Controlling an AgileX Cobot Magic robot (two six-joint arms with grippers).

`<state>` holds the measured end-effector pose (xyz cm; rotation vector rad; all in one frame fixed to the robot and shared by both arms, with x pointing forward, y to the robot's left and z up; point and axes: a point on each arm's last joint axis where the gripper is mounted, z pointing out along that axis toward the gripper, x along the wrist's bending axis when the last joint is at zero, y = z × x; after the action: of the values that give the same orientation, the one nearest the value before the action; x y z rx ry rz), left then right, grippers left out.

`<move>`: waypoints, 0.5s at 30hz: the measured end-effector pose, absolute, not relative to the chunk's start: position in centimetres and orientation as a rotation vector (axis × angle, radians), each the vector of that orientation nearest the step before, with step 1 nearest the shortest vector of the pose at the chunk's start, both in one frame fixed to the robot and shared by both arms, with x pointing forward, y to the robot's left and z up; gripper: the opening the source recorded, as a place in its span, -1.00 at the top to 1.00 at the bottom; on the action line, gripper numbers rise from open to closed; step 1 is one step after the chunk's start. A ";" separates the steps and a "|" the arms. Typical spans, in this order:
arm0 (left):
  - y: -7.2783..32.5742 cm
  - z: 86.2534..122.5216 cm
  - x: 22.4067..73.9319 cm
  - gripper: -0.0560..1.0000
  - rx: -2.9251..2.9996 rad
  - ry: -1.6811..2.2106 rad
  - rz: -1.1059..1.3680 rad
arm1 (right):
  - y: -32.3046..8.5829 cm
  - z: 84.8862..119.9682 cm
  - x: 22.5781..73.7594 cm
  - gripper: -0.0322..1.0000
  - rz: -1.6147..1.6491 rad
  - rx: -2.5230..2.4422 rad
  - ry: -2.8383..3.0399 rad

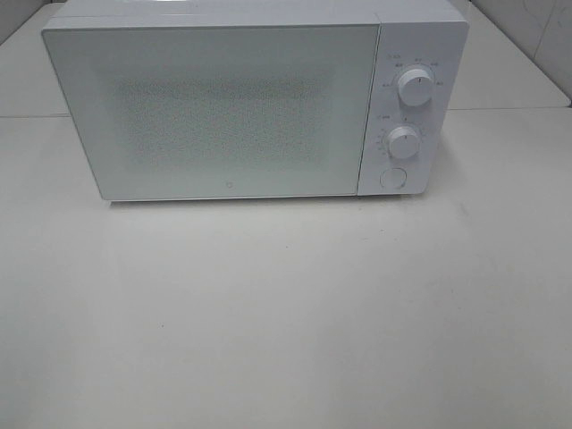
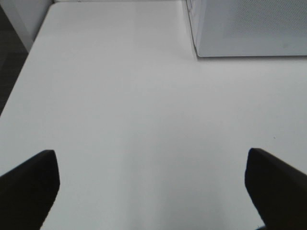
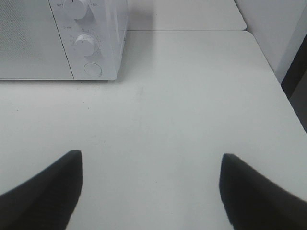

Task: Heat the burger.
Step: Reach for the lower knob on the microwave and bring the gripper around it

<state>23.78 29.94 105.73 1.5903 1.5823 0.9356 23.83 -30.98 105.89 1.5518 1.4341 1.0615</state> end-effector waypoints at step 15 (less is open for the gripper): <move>29.9 105.6 23.0 -0.95 1.539 1.577 0.986 | -31.0 105.9 23.8 -0.52 1.061 1.552 1.434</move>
<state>23.00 29.89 105.57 1.5389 1.5767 0.9861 23.83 -30.98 105.89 1.5518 1.4341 1.0615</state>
